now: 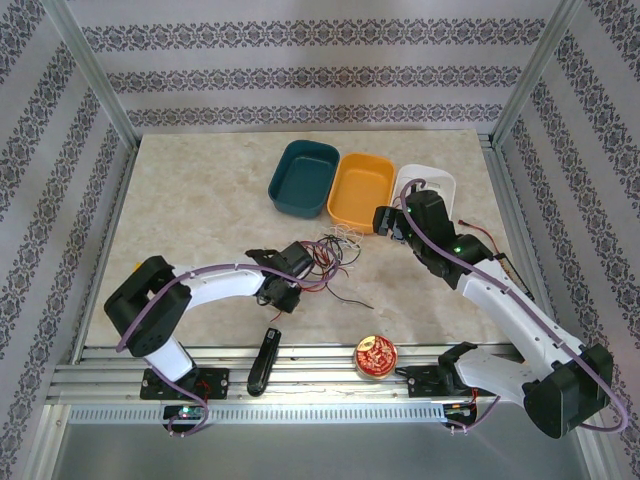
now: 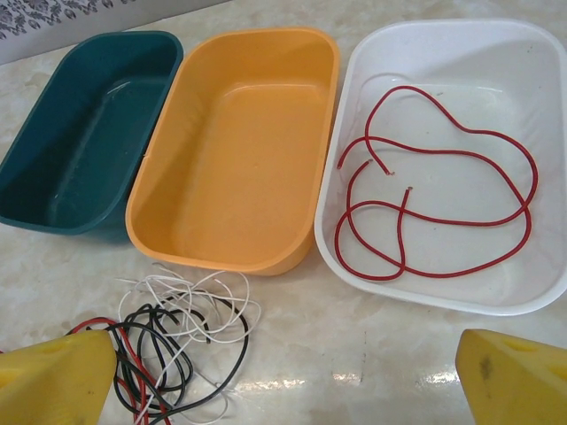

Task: Untangle the cables

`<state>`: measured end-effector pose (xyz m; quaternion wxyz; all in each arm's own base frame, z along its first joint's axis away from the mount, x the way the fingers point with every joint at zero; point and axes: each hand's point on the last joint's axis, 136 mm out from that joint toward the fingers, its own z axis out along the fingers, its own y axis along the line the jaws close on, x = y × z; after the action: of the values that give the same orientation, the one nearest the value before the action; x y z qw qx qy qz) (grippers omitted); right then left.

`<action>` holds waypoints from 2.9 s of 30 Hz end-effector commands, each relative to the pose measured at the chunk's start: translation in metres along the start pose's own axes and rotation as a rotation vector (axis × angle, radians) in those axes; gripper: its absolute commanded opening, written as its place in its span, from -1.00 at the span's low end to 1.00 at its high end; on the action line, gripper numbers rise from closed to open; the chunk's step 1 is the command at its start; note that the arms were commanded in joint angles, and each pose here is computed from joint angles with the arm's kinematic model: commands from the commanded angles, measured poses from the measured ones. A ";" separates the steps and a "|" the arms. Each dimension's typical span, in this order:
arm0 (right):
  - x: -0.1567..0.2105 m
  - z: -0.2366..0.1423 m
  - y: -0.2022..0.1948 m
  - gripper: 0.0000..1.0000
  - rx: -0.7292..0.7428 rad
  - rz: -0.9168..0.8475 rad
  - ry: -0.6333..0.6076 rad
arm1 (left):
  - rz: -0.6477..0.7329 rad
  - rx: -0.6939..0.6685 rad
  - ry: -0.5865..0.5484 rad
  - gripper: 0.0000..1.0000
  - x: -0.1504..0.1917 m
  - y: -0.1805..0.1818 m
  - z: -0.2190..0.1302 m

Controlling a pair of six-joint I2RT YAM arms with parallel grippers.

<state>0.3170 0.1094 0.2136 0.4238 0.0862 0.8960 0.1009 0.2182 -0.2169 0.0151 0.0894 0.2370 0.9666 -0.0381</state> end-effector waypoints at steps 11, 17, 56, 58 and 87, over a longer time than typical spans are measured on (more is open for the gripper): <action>-0.006 0.000 -0.004 0.96 0.009 0.027 -0.030 | 0.049 -0.100 -0.001 -1.00 -0.003 0.002 0.001; -0.001 0.002 0.008 0.96 -0.047 0.009 -0.002 | 0.033 -0.184 -0.135 -1.00 -0.018 0.021 -0.043; 0.054 0.001 0.149 0.42 -0.676 -0.363 -0.091 | -0.004 -0.009 -0.989 -1.00 -0.096 0.014 -0.269; 0.057 0.006 0.145 0.41 -0.662 -0.359 -0.110 | -0.004 -0.002 -1.001 -1.00 -0.097 0.013 -0.273; 0.058 0.062 0.151 -0.87 -0.595 -0.302 -0.188 | -0.030 0.019 -1.045 -1.00 -0.087 0.018 -0.285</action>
<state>0.3377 0.2787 0.1452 0.4910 -0.1784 0.8056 0.2795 0.2578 -0.2088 0.3031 0.5428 0.1818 0.8043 -0.1594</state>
